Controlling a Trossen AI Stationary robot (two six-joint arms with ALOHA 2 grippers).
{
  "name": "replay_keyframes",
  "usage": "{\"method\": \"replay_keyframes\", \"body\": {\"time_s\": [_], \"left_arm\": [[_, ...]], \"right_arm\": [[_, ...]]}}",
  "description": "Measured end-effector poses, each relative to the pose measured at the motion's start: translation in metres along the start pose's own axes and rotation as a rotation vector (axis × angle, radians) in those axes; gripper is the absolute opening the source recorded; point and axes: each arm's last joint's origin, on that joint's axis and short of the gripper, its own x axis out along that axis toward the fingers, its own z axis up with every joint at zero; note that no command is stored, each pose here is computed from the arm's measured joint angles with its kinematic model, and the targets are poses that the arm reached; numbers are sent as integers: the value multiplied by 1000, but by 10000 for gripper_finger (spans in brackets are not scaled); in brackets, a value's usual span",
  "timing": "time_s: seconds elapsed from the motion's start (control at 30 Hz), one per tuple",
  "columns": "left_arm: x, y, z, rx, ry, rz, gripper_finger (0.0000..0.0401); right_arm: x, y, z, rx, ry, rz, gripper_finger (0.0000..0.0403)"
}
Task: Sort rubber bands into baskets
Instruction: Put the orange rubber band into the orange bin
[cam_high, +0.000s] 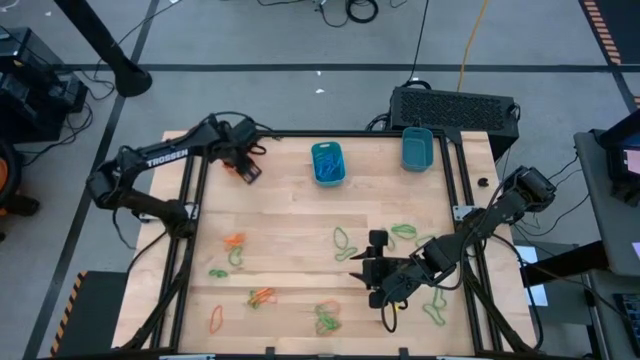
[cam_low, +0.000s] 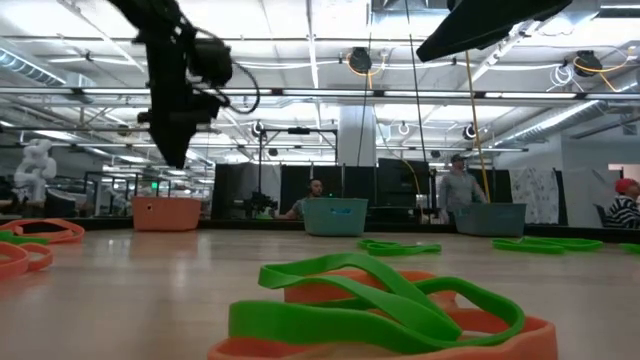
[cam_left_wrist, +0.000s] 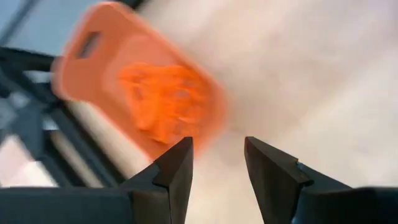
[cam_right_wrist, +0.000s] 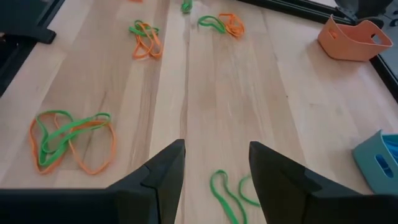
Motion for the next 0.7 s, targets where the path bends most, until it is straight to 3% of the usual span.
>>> {"method": "replay_keyframes", "body": {"time_s": [0.17,0.37,0.5,0.7], "left_arm": [[-34,-47,-13,162,-48,-173,153],[-64,-109,-53,380,-64,-357,153],[-74,-142,-83,430,-46,-371,153],[-56,-177,-124,534,91,-364,153]], "right_arm": [[0,1,2,15,-21,11,171],[0,2,4,25,-29,40,171],[0,2,4,26,-30,41,171],[0,2,4,36,-36,43,171]]}}
